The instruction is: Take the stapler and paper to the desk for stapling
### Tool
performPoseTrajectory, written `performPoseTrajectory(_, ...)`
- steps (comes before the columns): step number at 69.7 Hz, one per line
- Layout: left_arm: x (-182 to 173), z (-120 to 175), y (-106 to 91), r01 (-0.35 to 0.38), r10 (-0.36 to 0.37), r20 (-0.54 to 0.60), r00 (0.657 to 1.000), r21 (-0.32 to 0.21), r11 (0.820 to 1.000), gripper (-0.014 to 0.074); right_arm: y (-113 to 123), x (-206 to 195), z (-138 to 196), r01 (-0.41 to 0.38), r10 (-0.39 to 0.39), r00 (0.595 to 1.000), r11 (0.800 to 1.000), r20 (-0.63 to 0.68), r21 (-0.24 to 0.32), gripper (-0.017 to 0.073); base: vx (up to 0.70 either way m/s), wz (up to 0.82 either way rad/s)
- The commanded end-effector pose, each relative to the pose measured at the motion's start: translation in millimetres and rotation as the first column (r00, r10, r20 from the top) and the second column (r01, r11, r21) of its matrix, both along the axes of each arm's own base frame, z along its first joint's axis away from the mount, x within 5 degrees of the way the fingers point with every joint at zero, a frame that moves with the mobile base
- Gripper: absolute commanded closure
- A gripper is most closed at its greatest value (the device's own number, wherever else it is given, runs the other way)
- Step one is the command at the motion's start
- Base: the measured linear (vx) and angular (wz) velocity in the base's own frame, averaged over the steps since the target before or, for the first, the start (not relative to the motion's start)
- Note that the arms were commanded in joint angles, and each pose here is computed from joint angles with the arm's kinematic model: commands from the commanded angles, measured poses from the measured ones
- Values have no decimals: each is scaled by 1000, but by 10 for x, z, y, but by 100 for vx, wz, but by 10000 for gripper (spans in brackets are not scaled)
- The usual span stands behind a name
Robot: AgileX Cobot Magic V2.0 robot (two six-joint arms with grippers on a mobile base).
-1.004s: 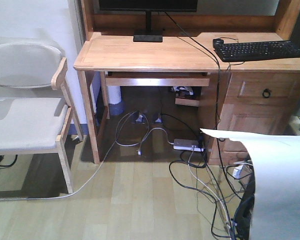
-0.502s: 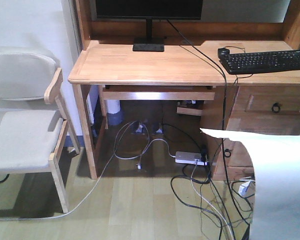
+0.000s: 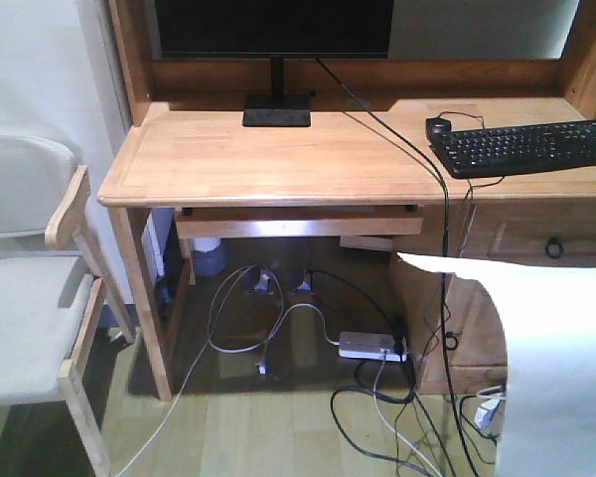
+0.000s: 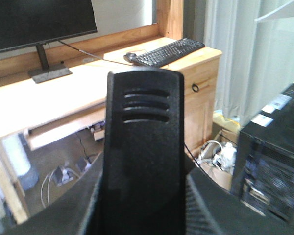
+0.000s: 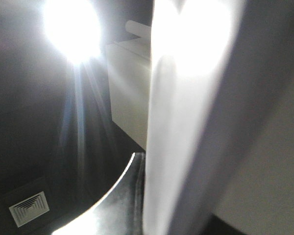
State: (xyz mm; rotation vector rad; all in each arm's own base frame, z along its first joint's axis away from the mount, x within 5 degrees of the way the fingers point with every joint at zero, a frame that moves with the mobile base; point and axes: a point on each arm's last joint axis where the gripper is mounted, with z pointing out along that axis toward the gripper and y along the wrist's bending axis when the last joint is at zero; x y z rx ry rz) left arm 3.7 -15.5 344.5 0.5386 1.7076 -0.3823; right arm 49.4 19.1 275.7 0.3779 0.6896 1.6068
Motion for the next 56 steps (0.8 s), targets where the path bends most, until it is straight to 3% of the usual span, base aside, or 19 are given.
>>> performPoseTrajectory(1,10,181,-1,-4,12,101,995,-83,997,600,1,-85,118,-5,5,991,1000,136,4,564,28,-7)
performPoseTrajectory(56,10,181,-1,-4,12,101,995,-83,997,600,0,-85,118,-5,4,991,1000,135,5,564,24,2)
